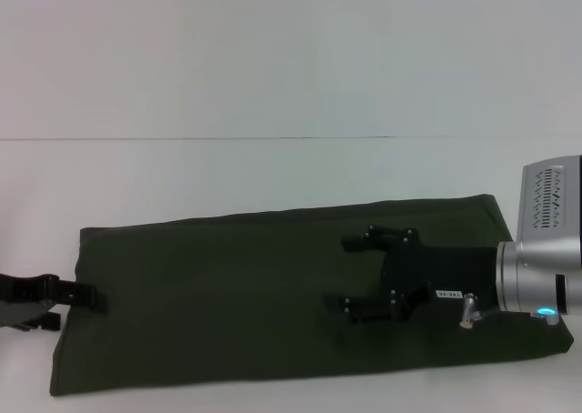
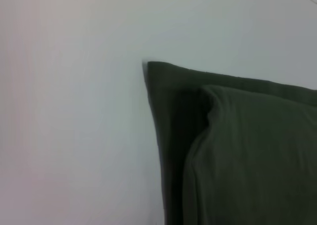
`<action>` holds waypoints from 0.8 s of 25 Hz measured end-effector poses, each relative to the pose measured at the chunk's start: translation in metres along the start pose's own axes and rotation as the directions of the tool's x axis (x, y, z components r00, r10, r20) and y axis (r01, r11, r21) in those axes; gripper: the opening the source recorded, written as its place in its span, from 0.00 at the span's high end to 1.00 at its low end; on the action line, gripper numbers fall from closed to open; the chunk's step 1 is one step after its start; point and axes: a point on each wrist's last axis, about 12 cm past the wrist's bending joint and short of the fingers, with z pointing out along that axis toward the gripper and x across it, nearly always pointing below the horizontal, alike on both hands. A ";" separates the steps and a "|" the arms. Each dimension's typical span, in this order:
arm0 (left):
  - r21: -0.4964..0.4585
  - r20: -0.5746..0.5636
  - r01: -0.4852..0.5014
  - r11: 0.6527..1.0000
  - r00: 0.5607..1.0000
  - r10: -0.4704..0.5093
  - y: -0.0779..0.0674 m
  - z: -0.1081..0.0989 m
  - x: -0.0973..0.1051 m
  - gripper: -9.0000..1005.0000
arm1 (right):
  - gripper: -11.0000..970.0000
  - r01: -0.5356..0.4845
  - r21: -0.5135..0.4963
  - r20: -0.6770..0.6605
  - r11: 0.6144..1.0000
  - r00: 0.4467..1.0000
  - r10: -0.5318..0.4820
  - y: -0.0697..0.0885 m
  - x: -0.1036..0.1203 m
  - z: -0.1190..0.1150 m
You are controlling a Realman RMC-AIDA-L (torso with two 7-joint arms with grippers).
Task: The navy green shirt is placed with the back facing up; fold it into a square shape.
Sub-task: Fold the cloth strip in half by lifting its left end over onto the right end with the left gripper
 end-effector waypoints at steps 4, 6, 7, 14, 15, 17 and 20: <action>-0.007 -0.002 -0.008 1.000 1.000 0.008 0.000 0.001 0.000 0.11 | 0.04 -0.001 0.000 0.000 1.000 1.000 0.001 0.000 0.000 0.000; -0.009 -0.004 -0.011 1.000 1.000 0.011 0.000 0.001 -0.001 0.11 | 0.04 -0.002 -0.001 0.000 1.000 1.000 0.002 0.000 0.001 0.000; -0.011 -0.005 -0.012 1.000 1.000 0.012 0.000 0.001 -0.001 0.11 | 0.04 -0.002 -0.001 0.000 1.000 1.000 0.002 0.000 0.001 0.000; -0.025 -0.006 -0.023 0.999 1.000 0.023 0.001 -0.003 -0.002 0.11 | 0.04 -0.002 -0.002 -0.001 1.000 1.000 0.002 0.001 0.001 0.000; -0.028 -0.008 -0.025 0.999 1.000 0.025 0.001 -0.003 -0.003 0.11 | 0.04 -0.001 -0.002 -0.002 1.000 1.000 0.001 0.001 0.001 0.000; -0.038 -0.013 -0.031 0.999 0.999 0.030 0.002 -0.004 -0.003 0.12 | 0.04 -0.001 -0.002 -0.002 1.000 1.000 0.001 0.001 0.001 0.000; -0.051 -0.028 -0.046 0.998 0.999 0.045 0.001 -0.004 -0.003 0.12 | 0.04 -0.003 -0.003 -0.004 1.000 1.000 0.003 0.001 0.002 -0.001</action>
